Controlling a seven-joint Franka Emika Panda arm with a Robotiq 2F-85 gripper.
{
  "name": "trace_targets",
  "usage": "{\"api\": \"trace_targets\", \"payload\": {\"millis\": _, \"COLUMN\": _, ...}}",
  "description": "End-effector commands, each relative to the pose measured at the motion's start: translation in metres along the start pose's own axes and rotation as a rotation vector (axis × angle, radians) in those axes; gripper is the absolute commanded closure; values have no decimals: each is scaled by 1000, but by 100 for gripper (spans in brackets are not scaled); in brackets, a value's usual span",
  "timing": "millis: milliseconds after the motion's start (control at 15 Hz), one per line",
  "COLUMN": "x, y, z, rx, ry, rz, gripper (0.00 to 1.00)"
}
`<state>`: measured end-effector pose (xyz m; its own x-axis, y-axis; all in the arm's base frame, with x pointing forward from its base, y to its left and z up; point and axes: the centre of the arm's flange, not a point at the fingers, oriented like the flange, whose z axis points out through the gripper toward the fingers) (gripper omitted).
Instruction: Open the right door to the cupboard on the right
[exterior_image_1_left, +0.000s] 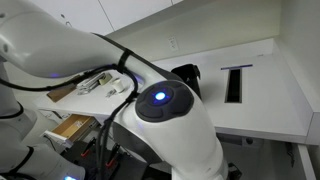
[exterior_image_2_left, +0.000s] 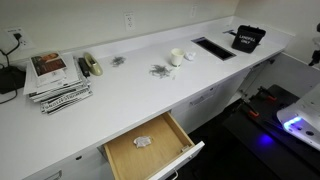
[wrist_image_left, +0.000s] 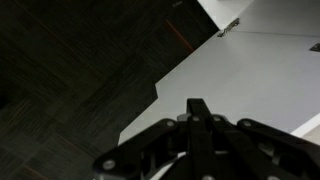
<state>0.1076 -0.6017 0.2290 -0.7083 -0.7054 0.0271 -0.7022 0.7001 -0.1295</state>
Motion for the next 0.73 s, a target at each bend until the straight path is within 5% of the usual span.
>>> {"api": "trace_targets", "payload": {"millis": 0, "x": -14, "y": 25, "z": -56, "rx": 54, "ry": -40, "rz": -41, "gripper": 100}}
{"api": "trace_targets", "payload": {"millis": 267, "x": -25, "y": 31, "z": -79, "rx": 84, "ry": -46, "rz": -52, "gripper": 93}}
{"api": "trace_targets", "payload": {"millis": 333, "x": -28, "y": 33, "z": -81, "rx": 82, "ry": -40, "rz": -52, "gripper": 72}}
{"api": "trace_targets", "payload": {"millis": 667, "x": -37, "y": 38, "z": -87, "rx": 95, "ry": -40, "rz": -68, "gripper": 38}}
